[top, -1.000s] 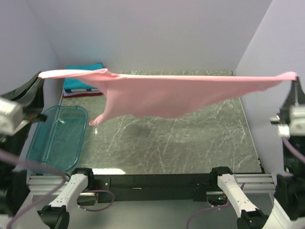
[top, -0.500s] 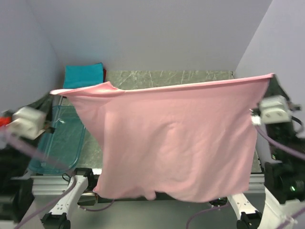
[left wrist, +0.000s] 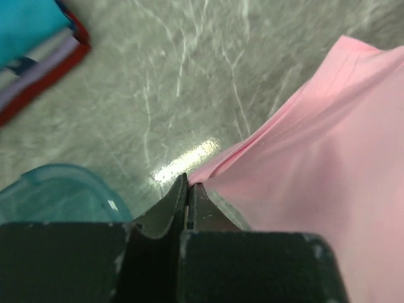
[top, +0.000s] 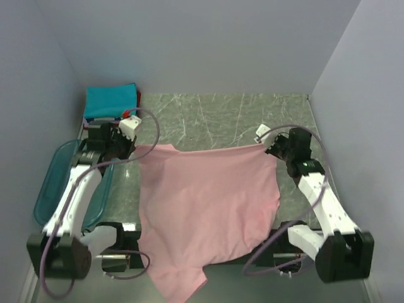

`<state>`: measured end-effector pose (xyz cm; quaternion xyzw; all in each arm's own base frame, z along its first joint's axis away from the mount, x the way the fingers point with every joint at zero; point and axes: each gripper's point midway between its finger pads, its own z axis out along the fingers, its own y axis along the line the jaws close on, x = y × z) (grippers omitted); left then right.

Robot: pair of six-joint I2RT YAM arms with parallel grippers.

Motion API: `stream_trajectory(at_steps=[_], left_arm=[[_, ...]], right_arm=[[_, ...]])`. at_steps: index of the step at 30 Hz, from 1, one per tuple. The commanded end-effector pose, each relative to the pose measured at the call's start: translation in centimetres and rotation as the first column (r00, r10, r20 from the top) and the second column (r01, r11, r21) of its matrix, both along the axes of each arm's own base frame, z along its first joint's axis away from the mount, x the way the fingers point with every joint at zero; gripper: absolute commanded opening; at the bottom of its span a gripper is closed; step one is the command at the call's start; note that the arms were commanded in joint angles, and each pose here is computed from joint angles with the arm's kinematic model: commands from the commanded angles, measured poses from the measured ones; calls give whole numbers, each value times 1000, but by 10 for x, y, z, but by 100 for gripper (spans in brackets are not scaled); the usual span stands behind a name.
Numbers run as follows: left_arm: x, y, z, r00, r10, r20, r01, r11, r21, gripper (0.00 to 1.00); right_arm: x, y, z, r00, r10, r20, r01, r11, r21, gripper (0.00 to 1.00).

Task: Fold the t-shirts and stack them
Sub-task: Flatten the tshirt out

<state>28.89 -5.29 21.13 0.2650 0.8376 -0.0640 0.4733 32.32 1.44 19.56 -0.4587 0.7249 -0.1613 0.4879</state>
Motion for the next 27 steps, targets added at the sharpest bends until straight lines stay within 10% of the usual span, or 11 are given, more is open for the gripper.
stream_trajectory(at_steps=[1, 15, 27], left_arm=[[61, 0, -5, 997, 34, 68, -35, 999, 7, 1], [219, 3, -75, 989, 127, -77, -121, 989, 80, 0], [216, 2, -71, 990, 116, -81, -109, 991, 80, 0]], right_arm=[[53, 2, 17, 992, 13, 128, -11, 1000, -19, 0], [163, -20, -55, 996, -56, -66, 50, 995, -85, 0], [178, -18, -52, 991, -59, -118, 52, 997, -61, 0]])
